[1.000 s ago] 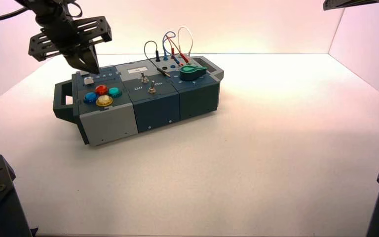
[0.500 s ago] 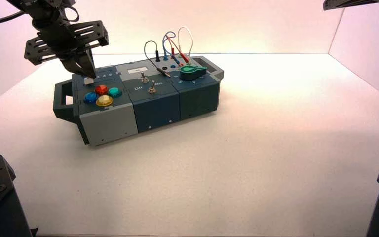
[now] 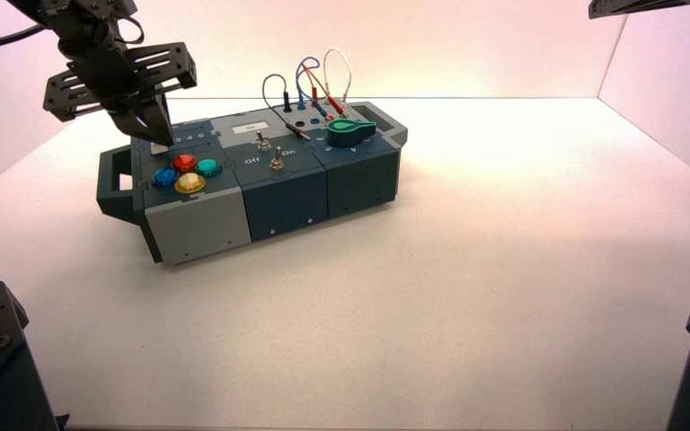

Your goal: Move the bottom slider to position 1.

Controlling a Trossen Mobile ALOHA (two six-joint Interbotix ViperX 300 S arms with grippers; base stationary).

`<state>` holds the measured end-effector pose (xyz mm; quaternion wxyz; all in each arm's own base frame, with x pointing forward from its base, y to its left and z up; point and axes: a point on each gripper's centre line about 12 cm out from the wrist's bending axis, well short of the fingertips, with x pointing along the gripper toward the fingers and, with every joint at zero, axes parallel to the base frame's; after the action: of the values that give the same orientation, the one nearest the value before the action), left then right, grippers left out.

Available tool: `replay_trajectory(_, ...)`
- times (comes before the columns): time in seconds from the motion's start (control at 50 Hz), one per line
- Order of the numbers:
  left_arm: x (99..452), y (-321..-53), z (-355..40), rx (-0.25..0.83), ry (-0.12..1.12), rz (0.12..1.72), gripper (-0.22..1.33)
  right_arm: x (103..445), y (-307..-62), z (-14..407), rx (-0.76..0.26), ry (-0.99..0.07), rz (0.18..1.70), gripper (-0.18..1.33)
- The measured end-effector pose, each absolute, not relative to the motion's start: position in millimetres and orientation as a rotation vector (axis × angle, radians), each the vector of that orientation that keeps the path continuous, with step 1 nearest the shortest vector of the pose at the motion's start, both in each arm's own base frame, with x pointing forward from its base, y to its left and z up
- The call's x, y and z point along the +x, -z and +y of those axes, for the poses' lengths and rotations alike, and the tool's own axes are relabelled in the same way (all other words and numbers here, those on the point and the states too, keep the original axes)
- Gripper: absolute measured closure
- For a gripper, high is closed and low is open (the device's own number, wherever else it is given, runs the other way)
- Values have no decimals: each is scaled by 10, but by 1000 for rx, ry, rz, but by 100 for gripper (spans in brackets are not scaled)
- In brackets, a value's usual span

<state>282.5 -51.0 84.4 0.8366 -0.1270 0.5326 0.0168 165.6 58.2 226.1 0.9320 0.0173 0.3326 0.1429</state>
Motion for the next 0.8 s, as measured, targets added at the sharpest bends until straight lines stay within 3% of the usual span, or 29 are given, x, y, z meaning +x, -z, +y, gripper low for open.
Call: replay_trajectory(0.8,2825,-834,-418,-285,-64,1130,128,1655,-2261,583,35,-293,681,128)
